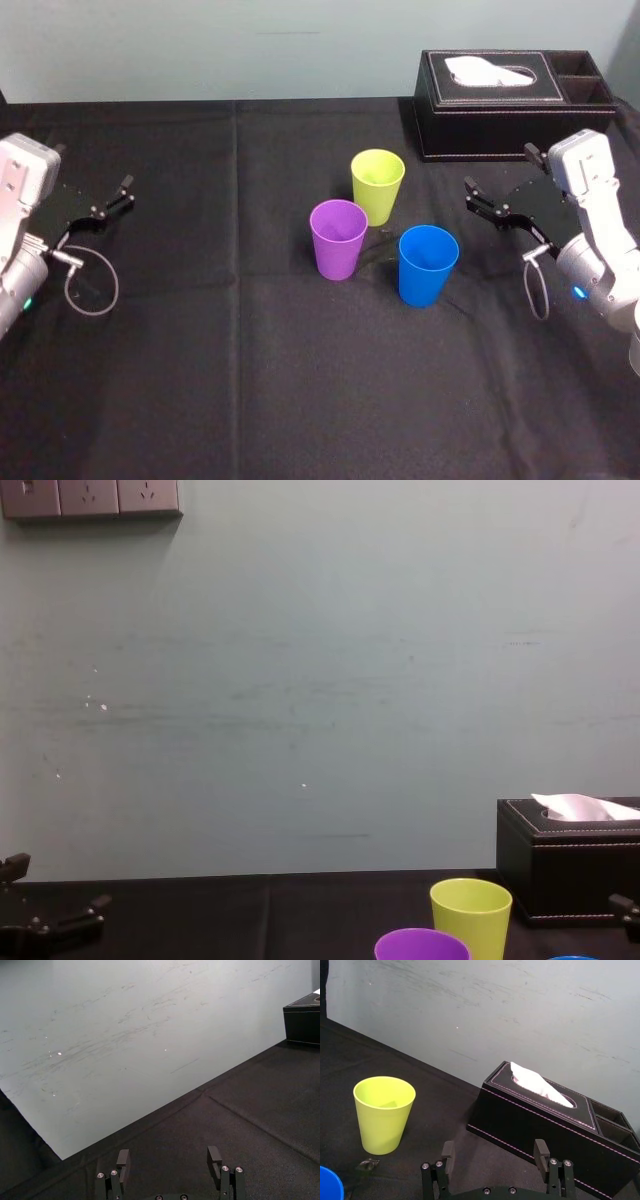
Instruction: Stack the three plastic cups sequentially using one hand.
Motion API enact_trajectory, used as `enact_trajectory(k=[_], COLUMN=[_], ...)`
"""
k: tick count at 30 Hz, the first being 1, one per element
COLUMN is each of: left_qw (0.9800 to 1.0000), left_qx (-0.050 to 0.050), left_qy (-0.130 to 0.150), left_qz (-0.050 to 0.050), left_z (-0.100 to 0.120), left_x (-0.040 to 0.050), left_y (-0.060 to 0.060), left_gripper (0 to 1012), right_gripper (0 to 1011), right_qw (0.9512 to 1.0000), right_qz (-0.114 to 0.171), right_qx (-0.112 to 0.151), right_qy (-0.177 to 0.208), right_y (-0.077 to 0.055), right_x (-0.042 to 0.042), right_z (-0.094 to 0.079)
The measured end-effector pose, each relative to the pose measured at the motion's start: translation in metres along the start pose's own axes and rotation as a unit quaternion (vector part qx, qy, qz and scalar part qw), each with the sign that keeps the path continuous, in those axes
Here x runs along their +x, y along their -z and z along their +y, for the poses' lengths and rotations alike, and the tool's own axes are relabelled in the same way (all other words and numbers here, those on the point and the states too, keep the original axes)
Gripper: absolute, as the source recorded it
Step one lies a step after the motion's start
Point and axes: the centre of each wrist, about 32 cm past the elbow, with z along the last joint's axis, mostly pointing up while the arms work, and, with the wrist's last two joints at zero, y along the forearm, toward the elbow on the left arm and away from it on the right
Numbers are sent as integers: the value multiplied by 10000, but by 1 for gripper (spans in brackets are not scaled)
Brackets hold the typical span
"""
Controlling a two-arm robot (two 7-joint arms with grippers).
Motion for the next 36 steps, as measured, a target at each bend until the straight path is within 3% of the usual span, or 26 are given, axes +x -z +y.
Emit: enact_trajectory(k=[23, 27, 36], left_qw=[10000, 10000, 10000], left_qx=[0, 0, 0], left_qy=[0, 0, 0], left_qz=[0, 0, 0], left_z=[0, 0, 0], left_x=[0, 0, 0], left_y=[0, 0, 0], left_gripper=[1010, 1010, 1010], right_gripper=[1000, 1000, 1000], right_qw=[9999, 9997, 9975], right_qz=[114, 208, 541], right_qx=[107, 104, -239], right_qy=[-54, -123, -387], right_y=[-47, -87, -134], right_x=[9, 44, 166], right_z=[-48, -140, -533])
